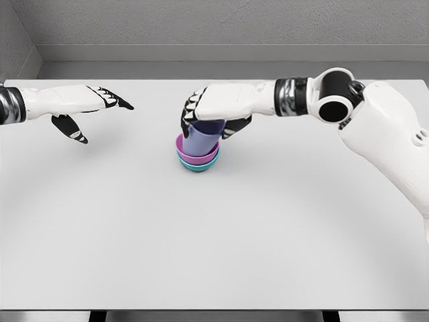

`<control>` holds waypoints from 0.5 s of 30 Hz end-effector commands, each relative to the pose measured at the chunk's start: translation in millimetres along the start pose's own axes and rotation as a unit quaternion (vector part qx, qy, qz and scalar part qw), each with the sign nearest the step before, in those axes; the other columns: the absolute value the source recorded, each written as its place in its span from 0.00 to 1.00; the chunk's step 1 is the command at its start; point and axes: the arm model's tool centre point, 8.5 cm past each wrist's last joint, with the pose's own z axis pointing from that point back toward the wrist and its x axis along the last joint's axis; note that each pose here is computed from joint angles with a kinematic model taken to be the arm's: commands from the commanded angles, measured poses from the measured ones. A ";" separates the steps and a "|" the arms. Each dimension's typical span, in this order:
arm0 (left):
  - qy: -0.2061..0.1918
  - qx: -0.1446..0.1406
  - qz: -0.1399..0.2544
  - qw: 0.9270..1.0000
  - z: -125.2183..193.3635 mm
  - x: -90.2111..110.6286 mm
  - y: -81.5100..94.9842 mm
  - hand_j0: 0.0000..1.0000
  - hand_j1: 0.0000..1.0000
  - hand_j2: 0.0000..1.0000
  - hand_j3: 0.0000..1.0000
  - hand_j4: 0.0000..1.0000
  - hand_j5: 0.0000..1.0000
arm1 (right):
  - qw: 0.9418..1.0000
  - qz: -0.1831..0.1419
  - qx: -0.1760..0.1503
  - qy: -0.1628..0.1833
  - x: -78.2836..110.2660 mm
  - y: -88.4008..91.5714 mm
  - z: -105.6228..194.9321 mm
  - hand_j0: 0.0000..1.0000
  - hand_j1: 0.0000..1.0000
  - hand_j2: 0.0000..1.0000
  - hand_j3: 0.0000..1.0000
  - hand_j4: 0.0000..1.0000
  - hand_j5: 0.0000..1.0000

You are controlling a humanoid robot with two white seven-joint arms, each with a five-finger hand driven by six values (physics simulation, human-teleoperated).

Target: Stacking bowl and cup with both arms

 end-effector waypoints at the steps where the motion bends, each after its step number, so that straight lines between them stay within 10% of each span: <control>1: 0.000 0.002 0.003 1.000 0.5 -0.3 0.6 1.00 1.00 1.00 1.00 1.00 1.00 | 1.000 -0.004 0.000 -0.001 0.0 1.2 -1.4 0.60 0.60 0.60 0.60 0.60 0.60; 15: 0.000 0.002 0.003 1.000 0.5 -0.3 0.6 1.00 1.00 1.00 1.00 1.00 1.00 | 1.000 -0.004 0.001 0.001 -0.8 1.9 -1.2 0.74 0.74 0.74 0.74 0.74 0.74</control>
